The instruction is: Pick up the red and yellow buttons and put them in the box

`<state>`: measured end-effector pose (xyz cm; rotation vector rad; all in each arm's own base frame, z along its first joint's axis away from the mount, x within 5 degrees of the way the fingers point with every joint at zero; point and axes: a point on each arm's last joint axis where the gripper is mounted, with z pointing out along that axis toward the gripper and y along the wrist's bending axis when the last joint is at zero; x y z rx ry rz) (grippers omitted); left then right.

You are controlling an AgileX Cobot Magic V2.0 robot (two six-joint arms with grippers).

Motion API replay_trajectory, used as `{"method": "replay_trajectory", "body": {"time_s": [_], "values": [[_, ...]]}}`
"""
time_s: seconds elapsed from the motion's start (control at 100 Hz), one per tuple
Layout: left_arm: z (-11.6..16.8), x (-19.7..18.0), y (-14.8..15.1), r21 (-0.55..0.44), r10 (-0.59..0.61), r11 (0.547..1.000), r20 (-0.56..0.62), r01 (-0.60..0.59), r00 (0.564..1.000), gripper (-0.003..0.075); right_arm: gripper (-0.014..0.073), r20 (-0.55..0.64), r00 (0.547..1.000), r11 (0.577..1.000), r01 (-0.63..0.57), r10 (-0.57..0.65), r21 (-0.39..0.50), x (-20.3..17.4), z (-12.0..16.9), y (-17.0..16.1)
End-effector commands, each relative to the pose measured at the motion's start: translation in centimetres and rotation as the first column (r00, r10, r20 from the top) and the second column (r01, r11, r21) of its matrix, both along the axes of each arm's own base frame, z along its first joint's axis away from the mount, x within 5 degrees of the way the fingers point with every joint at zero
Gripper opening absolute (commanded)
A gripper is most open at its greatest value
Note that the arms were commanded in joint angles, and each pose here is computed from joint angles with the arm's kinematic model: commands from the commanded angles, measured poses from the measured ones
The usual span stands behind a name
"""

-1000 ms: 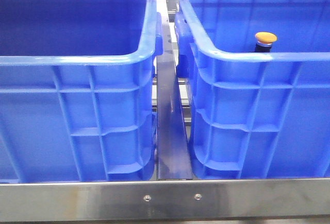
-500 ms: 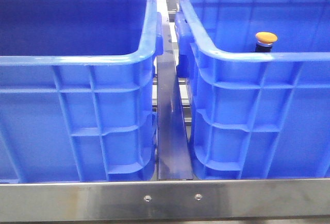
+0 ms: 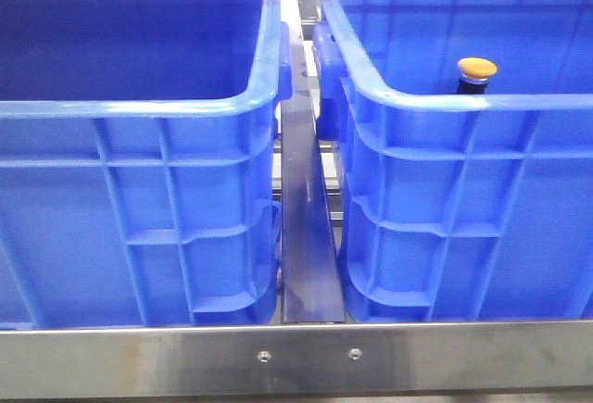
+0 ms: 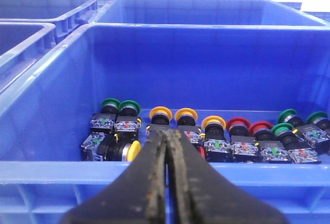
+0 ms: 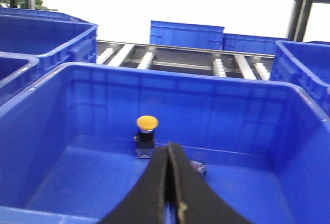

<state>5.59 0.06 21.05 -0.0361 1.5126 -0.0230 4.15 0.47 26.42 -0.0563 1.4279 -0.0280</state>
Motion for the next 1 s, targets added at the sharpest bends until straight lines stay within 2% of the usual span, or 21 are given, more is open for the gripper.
{"method": "replay_trajectory", "body": {"time_s": [0.0, 0.07, 0.14, 0.49, 0.59, 0.99], "values": [[0.2, -0.2, 0.0, -0.019, -0.003, 1.0, 0.094, 0.004, 0.996, -0.002, -0.0102, 0.162, 0.985, 0.998, 0.054, -0.057, 0.024, -0.5, 1.7, -0.6], [0.2, -0.2, 0.0, -0.019, -0.003, 1.0, 0.094, 0.004, 0.996, -0.002, -0.0102, 0.242, 0.967, 0.997, 0.068, -0.078, 0.046, -0.5, 1.7, -0.8], [0.2, -0.2, 0.0, -0.019, -0.003, 1.0, 0.094, 0.004, 0.996, -0.002, -0.0102, 0.268, 0.961, 0.996, 0.059, -0.074, 0.063, -0.4, 1.2, -0.8], [0.2, -0.2, 0.0, -0.019, -0.003, 1.0, 0.094, 0.004, 0.996, -0.002, -0.0102, 0.143, 0.988, 0.997, 0.051, -0.06, 0.063, 1.1, -4.4, -0.7], [0.2, -0.2, 0.0, -0.019, -0.003, 1.0, 0.094, 0.004, 0.996, -0.002, -0.0102, 0.108, 0.992, 0.998, 0.056, -0.06, 0.038, 1.1, -4.6, -0.7], [0.2, -0.2, 0.0, -0.019, -0.003, 1.0, 0.094, 0.004, 0.996, -0.002, -0.0102, 0.05, 0.997, 0.996, 0.064, -0.067, 0.058, 1.2, -5.1, -0.7]]}}
